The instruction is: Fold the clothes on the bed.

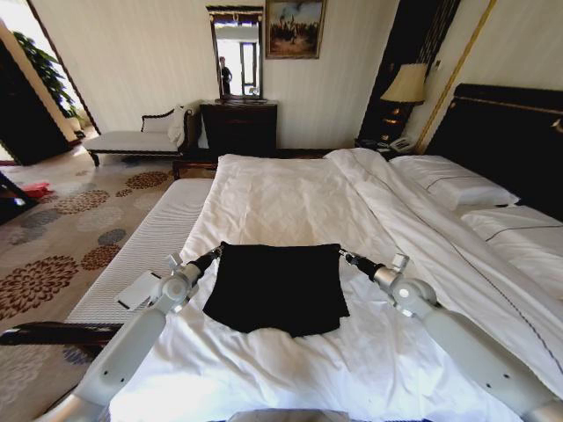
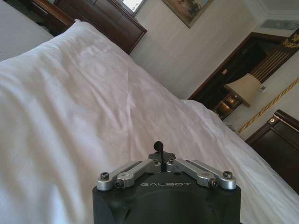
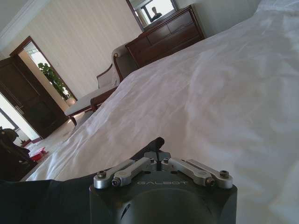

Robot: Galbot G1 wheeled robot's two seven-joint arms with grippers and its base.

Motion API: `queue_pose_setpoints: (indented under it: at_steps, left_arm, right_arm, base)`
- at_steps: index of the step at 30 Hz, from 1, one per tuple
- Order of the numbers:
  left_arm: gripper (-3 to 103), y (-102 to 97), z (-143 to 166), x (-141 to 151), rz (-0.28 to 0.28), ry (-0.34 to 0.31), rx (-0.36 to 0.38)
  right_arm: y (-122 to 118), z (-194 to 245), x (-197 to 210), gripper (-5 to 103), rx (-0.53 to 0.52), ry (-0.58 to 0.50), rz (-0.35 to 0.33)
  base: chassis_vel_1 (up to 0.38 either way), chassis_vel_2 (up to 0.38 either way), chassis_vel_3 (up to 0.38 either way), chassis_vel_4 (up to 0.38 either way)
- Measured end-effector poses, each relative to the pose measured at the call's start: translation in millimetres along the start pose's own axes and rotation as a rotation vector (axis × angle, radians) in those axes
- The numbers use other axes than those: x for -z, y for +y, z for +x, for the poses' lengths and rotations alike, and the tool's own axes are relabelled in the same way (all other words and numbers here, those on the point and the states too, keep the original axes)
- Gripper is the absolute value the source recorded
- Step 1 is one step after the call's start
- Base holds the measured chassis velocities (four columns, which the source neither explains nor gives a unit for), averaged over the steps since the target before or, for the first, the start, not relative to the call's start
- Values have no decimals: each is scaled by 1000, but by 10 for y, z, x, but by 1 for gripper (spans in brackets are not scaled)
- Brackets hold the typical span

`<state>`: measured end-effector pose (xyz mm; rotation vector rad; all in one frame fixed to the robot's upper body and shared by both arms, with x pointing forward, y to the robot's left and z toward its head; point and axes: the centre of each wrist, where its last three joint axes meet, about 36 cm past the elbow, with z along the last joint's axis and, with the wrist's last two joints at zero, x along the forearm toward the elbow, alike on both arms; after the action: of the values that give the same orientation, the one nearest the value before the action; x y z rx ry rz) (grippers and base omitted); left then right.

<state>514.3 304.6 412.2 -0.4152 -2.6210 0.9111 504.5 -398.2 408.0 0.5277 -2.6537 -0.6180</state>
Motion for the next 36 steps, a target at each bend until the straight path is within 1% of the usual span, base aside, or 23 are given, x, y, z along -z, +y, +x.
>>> queue_pose_setpoints:
  at_steps: [4, 6, 7, 11, 14, 16, 20, 22, 25, 26, 30, 31, 32, 33, 34, 36]
  left_arm:
    - [0, 40, -232, 118, 1, -18, 15]
    - [0, 46, -256, 134, 1, -20, 17]
    - [0, 69, -333, 182, 1, -25, 23]
    - [0, 111, -418, 206, 2, -26, 36]
    - [0, 117, -455, 165, 2, -27, 40]
    - [0, 113, -448, 137, 1, -28, 40]
    - [0, 82, -307, 6, -5, -37, 27]
    - [0, 87, -266, -7, -4, -40, 26]
    - [0, 127, -80, -66, 0, -41, 26]
    - [0, 127, -80, -66, 0, -41, 26]
    - [0, 168, 126, -94, 7, -57, 26]
    - [0, 184, 191, -115, 5, -64, 27]
    - [0, 184, 191, -115, 5, -64, 27]
    - [0, 196, 236, -136, 3, -66, 26]
    - [0, 212, 308, -169, -1, -69, 20]
    - [0, 242, 430, -230, -16, -72, 12]
  right_arm:
    - [-47, -243, 195, 0, 2, -21, 15]
    - [-48, -267, 217, 0, 2, -24, 14]
    - [-48, -335, 264, 0, 5, -27, 15]
    - [-82, -407, 286, 0, 2, -24, 16]
    - [-143, -426, 240, 0, -7, -17, 17]
    - [-160, -426, 226, 0, -8, -18, 19]
    - [-219, -332, 128, 0, -5, -29, 28]
    - [-223, -305, 109, 0, -2, -34, 30]
    - [-230, -166, -21, 0, 14, -59, 60]
    - [-230, -166, -21, 0, 14, -59, 60]
    - [-247, 0, -185, 0, 31, -84, 127]
    - [-260, 38, -224, 0, 38, -93, 172]
    - [-260, 38, -224, 0, 38, -93, 172]
    - [-275, 64, -253, 0, 44, -95, 213]
    - [-291, 101, -290, 0, 60, -100, 270]
    - [-291, 150, -345, 0, 81, -106, 331]
  base:
    - [0, 0, 0, 0]
    - [0, 0, 0, 0]
    - [0, 0, 0, 0]
    - [0, 0, 0, 0]
    - [0, 0, 0, 0]
    - [0, 0, 0, 0]
    - [0, 0, 0, 0]
    - [0, 0, 0, 0]
    - [0, 0, 0, 0]
    - [0, 0, 0, 0]
    - [0, 0, 0, 0]
    - [0, 0, 0, 0]
    - [0, 0, 0, 0]
    - [0, 0, 0, 0]
    - [0, 0, 0, 0]
    - [0, 0, 0, 0]
